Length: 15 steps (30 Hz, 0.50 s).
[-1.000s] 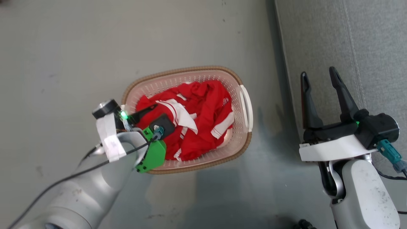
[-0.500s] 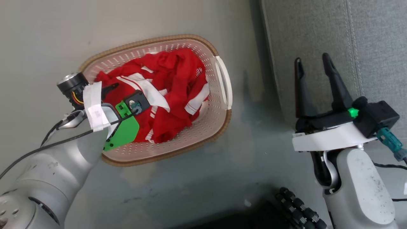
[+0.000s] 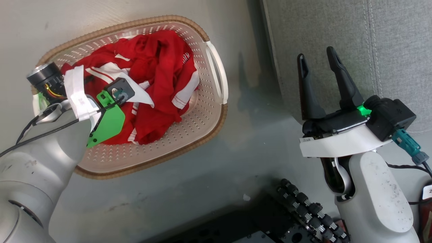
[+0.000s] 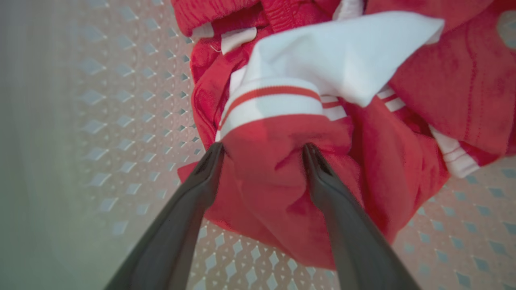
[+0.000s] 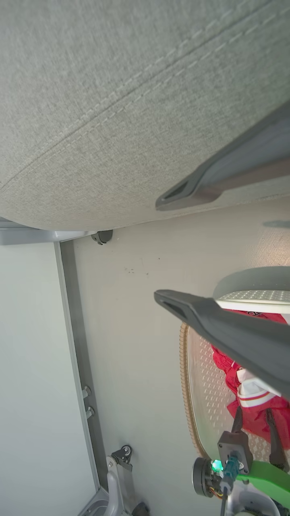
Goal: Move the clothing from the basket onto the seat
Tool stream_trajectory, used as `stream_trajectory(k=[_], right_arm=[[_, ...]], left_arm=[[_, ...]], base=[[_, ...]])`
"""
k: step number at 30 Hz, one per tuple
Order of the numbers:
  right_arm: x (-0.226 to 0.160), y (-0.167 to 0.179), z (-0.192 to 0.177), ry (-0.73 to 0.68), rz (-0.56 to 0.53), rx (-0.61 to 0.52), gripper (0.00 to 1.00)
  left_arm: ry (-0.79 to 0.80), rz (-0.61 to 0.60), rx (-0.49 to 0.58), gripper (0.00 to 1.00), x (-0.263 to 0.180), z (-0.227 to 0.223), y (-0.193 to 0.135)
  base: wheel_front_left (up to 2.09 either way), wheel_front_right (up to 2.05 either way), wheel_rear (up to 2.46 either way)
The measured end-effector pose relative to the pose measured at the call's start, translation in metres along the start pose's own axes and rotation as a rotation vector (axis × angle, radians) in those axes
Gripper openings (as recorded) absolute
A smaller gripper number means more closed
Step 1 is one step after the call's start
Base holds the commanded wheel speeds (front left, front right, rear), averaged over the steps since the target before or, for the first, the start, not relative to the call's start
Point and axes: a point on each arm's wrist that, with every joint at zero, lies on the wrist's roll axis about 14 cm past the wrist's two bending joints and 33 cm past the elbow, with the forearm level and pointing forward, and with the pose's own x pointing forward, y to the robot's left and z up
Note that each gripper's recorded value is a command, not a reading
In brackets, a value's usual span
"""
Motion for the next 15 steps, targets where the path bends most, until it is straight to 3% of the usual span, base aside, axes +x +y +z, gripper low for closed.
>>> stream_trajectory(k=[5, 6, 8, 15], right_arm=[[-0.001, -0.003, -0.005, 0.014, -0.009, 0.009, 1.00], [-0.001, -0.003, -0.006, 0.016, -0.011, 0.009, 1.00], [-0.002, -0.004, -0.007, 0.019, -0.013, 0.011, 1.00], [-0.001, -0.006, -0.005, 0.014, -0.018, 0.012, 1.00]], left_arm=[[0.011, -0.016, -0.032, 1.00, 0.009, -0.002, -0.004], [0.014, -0.020, -0.035, 0.87, 0.011, -0.002, -0.005], [0.016, -0.025, -0.035, 0.00, 0.012, -0.003, -0.007], [0.004, -0.028, -0.058, 0.00, 0.009, 0.001, -0.009]], base=[[0.00, 0.00, 0.00], [0.00, 0.00, 0.00], [0.00, 0.00, 0.00], [0.00, 0.00, 0.00]])
